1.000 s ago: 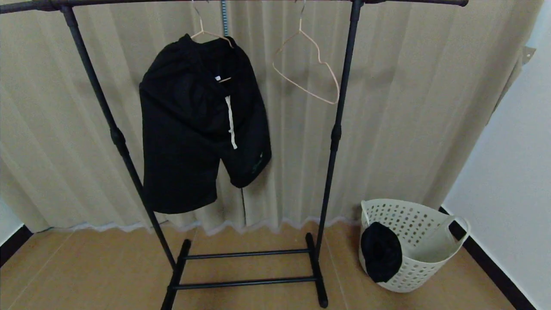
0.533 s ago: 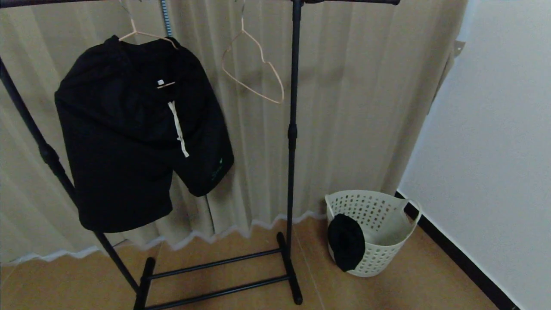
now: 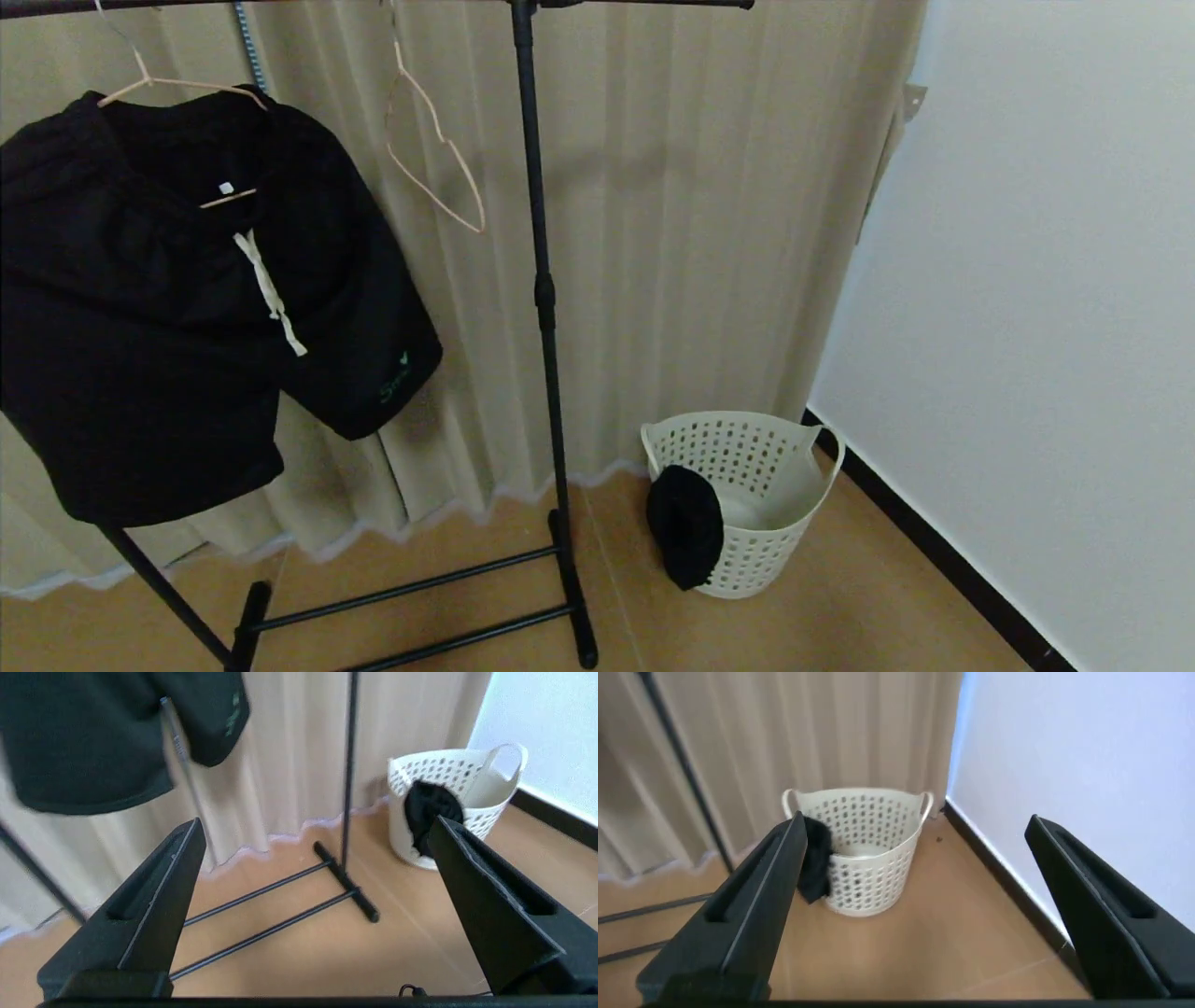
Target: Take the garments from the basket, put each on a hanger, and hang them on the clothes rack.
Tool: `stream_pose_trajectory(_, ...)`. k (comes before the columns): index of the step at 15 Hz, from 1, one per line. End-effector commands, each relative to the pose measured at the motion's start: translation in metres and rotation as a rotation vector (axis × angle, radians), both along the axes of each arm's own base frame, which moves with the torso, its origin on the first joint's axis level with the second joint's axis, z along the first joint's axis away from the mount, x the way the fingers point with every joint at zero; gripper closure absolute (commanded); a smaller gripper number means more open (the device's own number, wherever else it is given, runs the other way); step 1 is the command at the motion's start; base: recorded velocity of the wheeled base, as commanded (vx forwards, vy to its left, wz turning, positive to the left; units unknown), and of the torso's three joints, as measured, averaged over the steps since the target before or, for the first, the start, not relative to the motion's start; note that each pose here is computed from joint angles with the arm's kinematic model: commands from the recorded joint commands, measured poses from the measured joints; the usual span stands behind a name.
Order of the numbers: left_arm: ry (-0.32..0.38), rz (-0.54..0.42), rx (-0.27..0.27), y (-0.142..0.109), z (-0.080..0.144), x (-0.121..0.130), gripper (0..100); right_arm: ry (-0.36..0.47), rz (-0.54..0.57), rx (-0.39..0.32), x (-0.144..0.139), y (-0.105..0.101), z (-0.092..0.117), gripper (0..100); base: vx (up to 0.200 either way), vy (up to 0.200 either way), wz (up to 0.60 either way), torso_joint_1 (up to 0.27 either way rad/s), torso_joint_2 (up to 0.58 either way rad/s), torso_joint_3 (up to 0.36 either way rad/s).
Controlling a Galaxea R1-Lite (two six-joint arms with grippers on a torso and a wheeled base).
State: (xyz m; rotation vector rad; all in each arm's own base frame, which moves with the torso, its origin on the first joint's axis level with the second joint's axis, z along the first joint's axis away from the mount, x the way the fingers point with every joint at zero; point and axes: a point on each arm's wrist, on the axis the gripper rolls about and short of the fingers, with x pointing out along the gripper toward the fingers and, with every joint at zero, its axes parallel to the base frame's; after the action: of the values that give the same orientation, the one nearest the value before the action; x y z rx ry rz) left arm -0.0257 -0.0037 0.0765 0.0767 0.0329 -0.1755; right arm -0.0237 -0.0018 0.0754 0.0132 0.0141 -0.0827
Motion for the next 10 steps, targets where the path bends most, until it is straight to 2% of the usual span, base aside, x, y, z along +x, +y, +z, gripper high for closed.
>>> stream_pose_trajectory(1, 0.003, -0.001, 0.000, 0.0000, -0.0001, 0.0001, 0, 0.002, 0.000, 0.000, 0.0001, 0.0000, -0.0001, 0, 0.200, 0.000, 0.00, 0.002, 0.00, -0.002)
stream_pose_trajectory(6, 0.001, -0.001, 0.000, 0.0000, 0.0000, 0.0001, 0, 0.002, 0.000, 0.000, 0.0001, 0.0000, -0.0001, 0, 0.200, 0.000, 0.00, 0.001, 0.00, 0.002)
stream_pose_trajectory(10, 0.002, 0.005, 0.004, 0.0001, -0.0004, 0.0002, 0, 0.001, 0.000, 0.000, 0.0001, 0.0000, 0.0001, 0, 0.000, 0.000, 0.00, 0.000, 0.00, 0.000)
